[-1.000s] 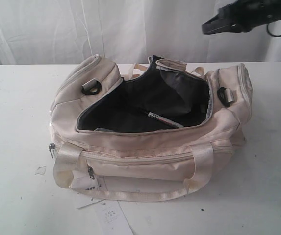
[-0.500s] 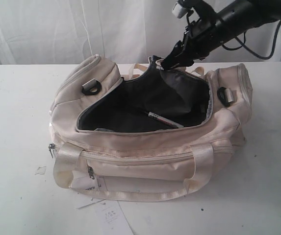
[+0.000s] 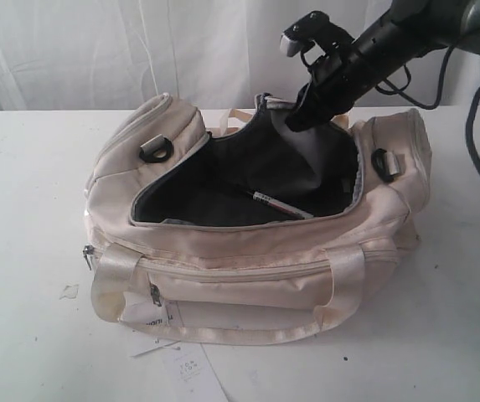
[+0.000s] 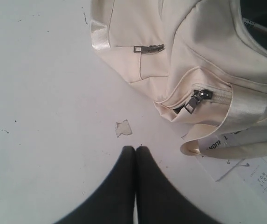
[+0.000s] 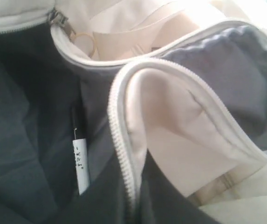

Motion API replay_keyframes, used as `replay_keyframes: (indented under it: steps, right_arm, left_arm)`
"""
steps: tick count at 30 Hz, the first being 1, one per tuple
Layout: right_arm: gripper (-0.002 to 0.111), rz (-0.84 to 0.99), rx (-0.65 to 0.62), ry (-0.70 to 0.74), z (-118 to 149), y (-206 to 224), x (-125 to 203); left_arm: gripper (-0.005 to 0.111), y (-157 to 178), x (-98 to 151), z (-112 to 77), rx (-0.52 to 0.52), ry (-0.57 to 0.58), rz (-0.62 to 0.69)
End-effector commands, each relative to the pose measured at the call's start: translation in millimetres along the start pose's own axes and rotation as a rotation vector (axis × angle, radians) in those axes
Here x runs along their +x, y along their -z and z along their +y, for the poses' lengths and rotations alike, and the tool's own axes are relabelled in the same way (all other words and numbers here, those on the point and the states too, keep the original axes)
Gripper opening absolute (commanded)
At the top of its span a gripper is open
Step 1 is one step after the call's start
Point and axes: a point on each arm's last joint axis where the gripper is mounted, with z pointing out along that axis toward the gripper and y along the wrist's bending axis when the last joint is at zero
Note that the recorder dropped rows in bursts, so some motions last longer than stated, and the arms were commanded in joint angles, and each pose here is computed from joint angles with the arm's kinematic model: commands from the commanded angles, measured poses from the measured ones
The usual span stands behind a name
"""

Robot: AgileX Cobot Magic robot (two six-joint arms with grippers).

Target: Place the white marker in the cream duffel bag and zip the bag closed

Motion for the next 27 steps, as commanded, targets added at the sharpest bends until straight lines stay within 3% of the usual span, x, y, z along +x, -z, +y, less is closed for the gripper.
replay_keyframes:
  steps: [1,6,16,19,24,27]
  right_arm:
    - [0.0,-0.022,0.009,-0.016,6.0,22.9,-9.4]
    - [0.0,0.158,-0.131,0.023,19.5,41.7,5.6]
    - [0.0,0.433,0.047,-0.162,6.6,35.0,43.7]
    - [0.001,0.45,0.048,-0.195,7.5,32.5,48.1]
    - [0.016,0.449,0.048,-0.218,8.1,31.8,48.6]
    - [0.03,0.449,0.047,-0.214,8.1,31.8,48.6]
  left_arm:
    - [0.0,-0.4,1.9,-1.1,0.009,0.009,0.005]
    - [0.0,-0.4,1.9,-1.1,0.009,0.009,0.005]
    - [0.0,-0.4,2.0,-1.2,0.011,0.009,0.006]
    - [0.0,-0.4,2.0,-1.2,0.011,0.009,0.006]
    - [0.0,-0.4,2.0,-1.2,0.011,0.009,0.006]
    - [0.0,-0.4,2.0,-1.2,0.011,0.009,0.006]
